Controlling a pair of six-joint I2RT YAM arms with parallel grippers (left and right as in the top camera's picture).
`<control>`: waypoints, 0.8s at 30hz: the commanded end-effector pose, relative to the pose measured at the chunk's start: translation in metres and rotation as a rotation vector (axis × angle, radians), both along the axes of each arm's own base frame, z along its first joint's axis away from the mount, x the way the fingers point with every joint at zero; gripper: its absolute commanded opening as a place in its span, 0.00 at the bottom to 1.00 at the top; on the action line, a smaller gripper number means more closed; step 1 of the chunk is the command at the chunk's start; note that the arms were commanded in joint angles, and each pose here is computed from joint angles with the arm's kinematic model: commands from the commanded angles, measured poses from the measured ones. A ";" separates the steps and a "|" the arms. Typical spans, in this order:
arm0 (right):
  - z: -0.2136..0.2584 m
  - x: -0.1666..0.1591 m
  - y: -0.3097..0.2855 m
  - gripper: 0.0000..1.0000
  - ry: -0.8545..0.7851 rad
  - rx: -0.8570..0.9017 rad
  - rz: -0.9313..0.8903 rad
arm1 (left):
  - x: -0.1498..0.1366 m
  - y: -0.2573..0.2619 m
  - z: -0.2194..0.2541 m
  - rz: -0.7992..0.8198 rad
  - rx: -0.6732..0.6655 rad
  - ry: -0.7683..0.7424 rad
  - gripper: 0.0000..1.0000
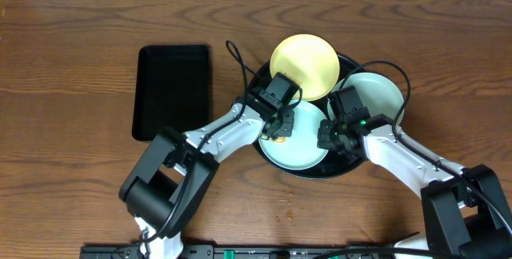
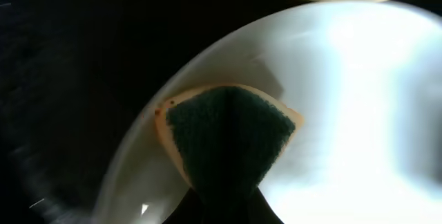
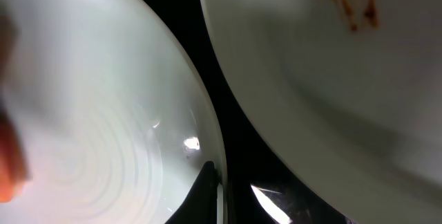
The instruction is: Clean dirty plates on tray and stack at the side
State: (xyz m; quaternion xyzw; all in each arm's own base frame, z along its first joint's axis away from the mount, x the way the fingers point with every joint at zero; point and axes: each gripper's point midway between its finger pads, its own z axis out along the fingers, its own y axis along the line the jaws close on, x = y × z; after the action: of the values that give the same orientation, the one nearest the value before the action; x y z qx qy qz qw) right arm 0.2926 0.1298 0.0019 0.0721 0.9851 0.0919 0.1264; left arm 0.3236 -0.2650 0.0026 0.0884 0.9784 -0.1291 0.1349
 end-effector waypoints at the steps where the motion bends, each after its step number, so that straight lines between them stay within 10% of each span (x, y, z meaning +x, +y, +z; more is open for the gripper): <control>1: -0.015 -0.013 -0.002 0.01 0.056 -0.015 0.013 | -0.053 -0.001 -0.061 -0.044 0.005 0.250 0.08; 10: -0.015 -0.013 -0.002 0.02 0.055 -0.014 0.013 | -0.090 -0.035 -0.066 -0.160 -0.198 0.441 0.07; 24: -0.015 -0.013 -0.002 0.14 0.056 -0.015 0.013 | 0.030 0.027 0.175 0.016 -0.450 -0.163 0.07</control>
State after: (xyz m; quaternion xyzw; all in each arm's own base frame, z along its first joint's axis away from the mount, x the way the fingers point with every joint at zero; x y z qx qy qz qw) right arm 0.2919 0.1306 0.0006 0.0699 0.9854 0.0931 0.1241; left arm 0.3325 -0.2734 0.1255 0.0814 0.9192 -0.3575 0.1438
